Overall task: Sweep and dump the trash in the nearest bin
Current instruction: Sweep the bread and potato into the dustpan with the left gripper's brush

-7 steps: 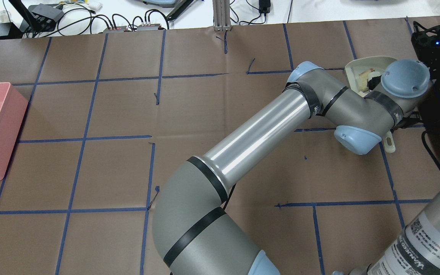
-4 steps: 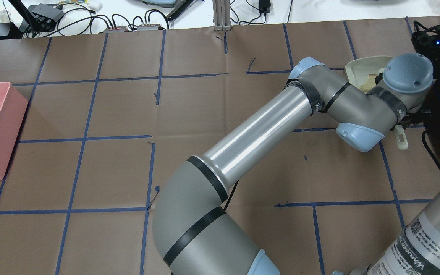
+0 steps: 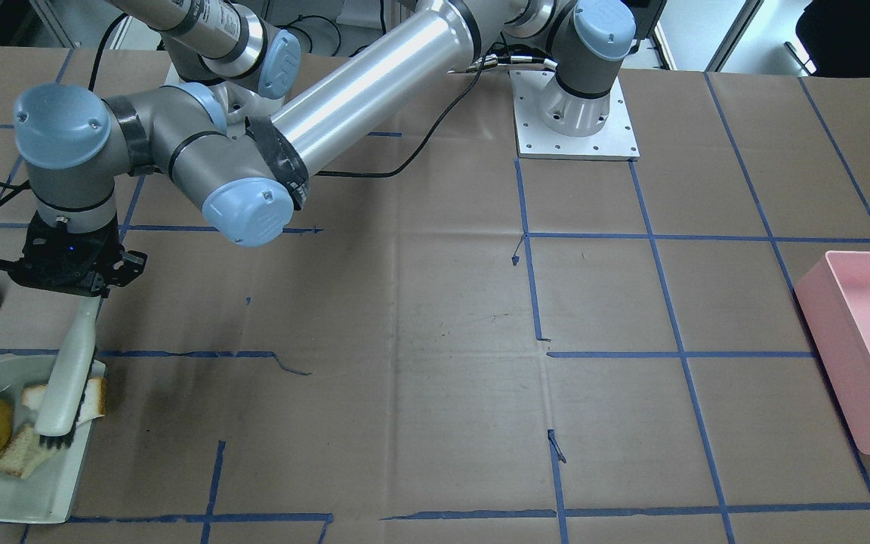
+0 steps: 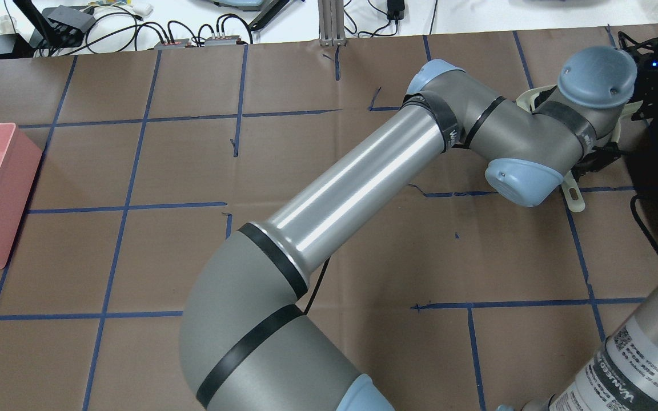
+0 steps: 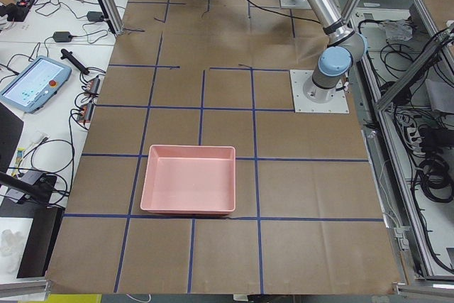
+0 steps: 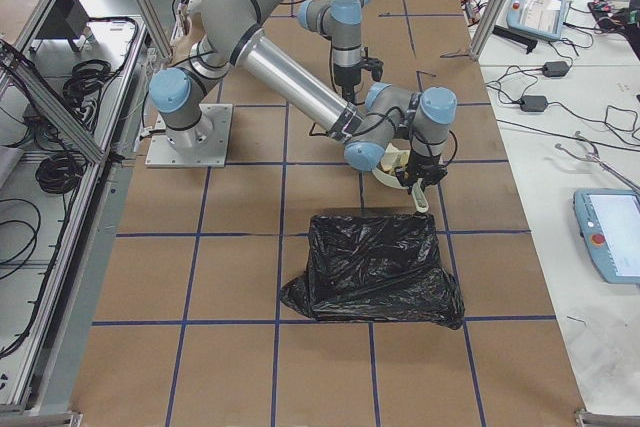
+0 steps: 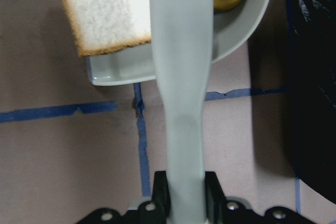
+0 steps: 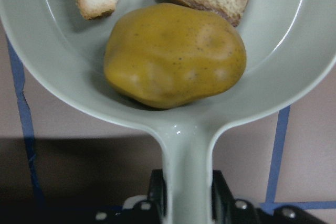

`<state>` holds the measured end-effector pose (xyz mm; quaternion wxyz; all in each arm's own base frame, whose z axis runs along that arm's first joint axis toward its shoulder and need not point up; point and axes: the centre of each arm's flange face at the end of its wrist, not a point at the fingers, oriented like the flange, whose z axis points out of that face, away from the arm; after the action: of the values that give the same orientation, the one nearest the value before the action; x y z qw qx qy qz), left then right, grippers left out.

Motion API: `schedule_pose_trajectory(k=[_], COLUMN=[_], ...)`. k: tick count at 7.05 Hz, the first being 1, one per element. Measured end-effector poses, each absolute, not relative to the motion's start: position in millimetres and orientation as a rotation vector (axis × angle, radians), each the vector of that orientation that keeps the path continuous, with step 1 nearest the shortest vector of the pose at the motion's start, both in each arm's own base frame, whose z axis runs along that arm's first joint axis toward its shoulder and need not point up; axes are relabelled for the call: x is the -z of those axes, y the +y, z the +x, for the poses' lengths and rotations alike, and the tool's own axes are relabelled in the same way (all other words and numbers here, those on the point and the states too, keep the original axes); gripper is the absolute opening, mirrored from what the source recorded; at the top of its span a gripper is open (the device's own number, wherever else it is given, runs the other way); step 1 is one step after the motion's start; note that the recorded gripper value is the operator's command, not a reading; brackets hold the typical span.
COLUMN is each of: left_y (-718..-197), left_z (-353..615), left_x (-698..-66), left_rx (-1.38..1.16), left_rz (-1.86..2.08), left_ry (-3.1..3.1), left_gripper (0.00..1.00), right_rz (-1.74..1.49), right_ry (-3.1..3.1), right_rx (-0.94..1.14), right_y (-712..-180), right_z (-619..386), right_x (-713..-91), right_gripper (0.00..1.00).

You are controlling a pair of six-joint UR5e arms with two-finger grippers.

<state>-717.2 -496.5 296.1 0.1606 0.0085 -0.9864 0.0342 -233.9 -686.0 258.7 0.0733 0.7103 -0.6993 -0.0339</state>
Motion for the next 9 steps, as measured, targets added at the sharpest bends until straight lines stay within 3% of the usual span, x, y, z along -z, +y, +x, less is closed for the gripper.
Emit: schedule_pose_trajectory(k=[3, 9], left_y=[-462.4, -305.2], left_z=[-627.0, -423.9], left_x=[-315.9, -313.8], left_rx=[-0.079, 0.047], left_rz=[0.093, 0.055], left_ry=[-3.019, -3.157], left_gripper=[0.00, 0.00], right_rz=[2.133, 2.140], right_ry=[-2.101, -2.120], right_rx=[0.102, -0.067], right_y=[-686.3, -688.4], right_z=[-234.0, -223.4], right_x=[-257.3, -272.1], right_gripper=[0.00, 0.00])
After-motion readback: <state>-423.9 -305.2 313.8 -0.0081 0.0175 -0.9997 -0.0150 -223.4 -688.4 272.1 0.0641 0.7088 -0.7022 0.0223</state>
